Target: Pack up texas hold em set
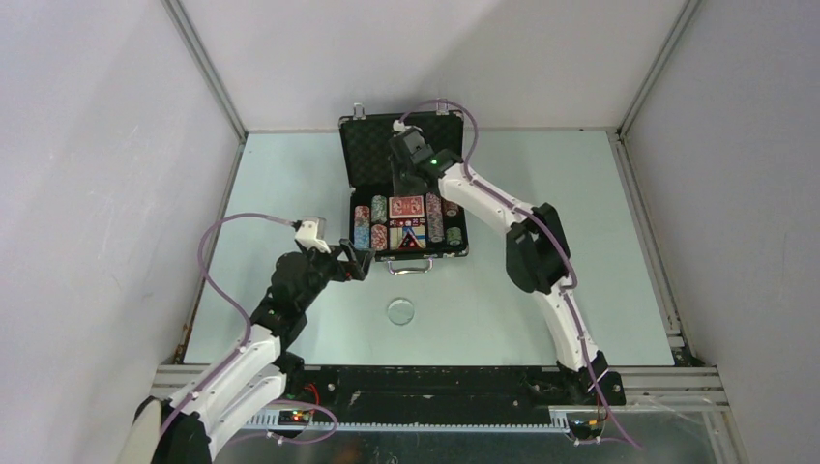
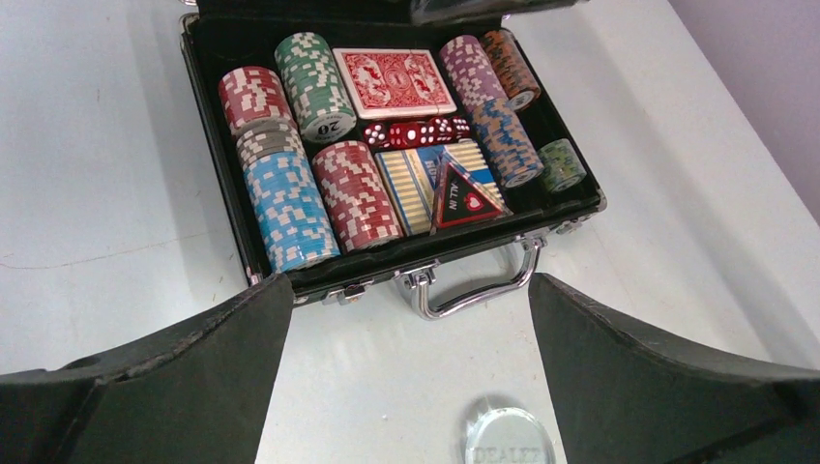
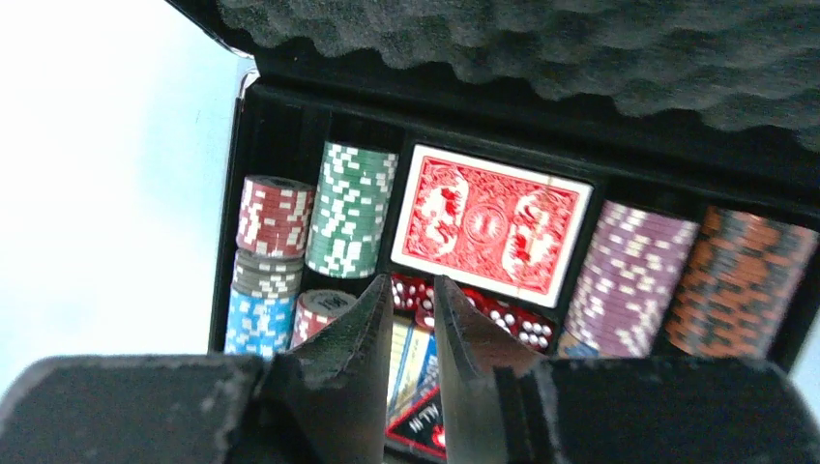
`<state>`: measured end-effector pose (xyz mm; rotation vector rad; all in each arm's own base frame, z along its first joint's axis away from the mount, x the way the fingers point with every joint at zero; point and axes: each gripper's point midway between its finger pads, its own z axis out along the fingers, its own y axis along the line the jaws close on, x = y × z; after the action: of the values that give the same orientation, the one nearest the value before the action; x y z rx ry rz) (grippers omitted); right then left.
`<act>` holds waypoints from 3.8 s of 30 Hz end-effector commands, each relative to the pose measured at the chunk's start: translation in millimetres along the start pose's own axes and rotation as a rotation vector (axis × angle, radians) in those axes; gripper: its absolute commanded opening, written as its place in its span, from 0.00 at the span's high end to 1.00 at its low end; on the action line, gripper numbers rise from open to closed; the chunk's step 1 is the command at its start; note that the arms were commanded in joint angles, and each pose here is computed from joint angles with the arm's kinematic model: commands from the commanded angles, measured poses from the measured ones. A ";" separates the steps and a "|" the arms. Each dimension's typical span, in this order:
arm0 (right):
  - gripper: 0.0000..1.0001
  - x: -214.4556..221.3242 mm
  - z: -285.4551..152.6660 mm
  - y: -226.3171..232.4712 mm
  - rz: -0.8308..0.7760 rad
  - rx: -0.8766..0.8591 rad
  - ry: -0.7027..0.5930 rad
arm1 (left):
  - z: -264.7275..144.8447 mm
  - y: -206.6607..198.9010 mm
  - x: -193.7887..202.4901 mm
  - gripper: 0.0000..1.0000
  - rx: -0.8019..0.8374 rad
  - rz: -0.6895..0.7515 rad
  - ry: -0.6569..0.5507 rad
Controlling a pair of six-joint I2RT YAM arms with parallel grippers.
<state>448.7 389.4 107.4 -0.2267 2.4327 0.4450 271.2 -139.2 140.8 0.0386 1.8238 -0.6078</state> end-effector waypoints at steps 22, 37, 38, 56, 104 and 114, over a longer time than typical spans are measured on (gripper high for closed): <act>0.00 51.0 -246.2 -119.4 0.084 0.057 -0.395 | -18.3 -64.0 111.2 0.00 -0.239 0.097 0.618; 0.00 90.2 -263.1 -137.4 0.107 -0.008 -0.417 | -18.3 -80.0 165.5 0.01 -0.242 0.141 0.861; 0.00 93.7 -261.4 -136.8 0.104 -0.017 -0.411 | -18.7 -78.5 169.8 0.01 -0.253 0.156 0.872; 0.00 95.0 -248.5 -153.3 0.299 -0.073 -0.528 | -20.8 -90.9 138.6 0.45 -0.235 0.180 0.782; 0.01 1.3 -212.9 -174.5 0.459 -0.145 -0.508 | 216.2 -16.1 -22.3 0.10 -0.352 0.090 0.383; 0.00 -43.2 -118.5 -205.5 0.646 -0.314 -0.327 | 137.8 -46.4 -39.4 0.08 -0.205 0.043 0.296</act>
<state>437.0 137.4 155.1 0.5122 2.0663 0.8906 416.4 -225.0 106.5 0.0115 2.3139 -0.2613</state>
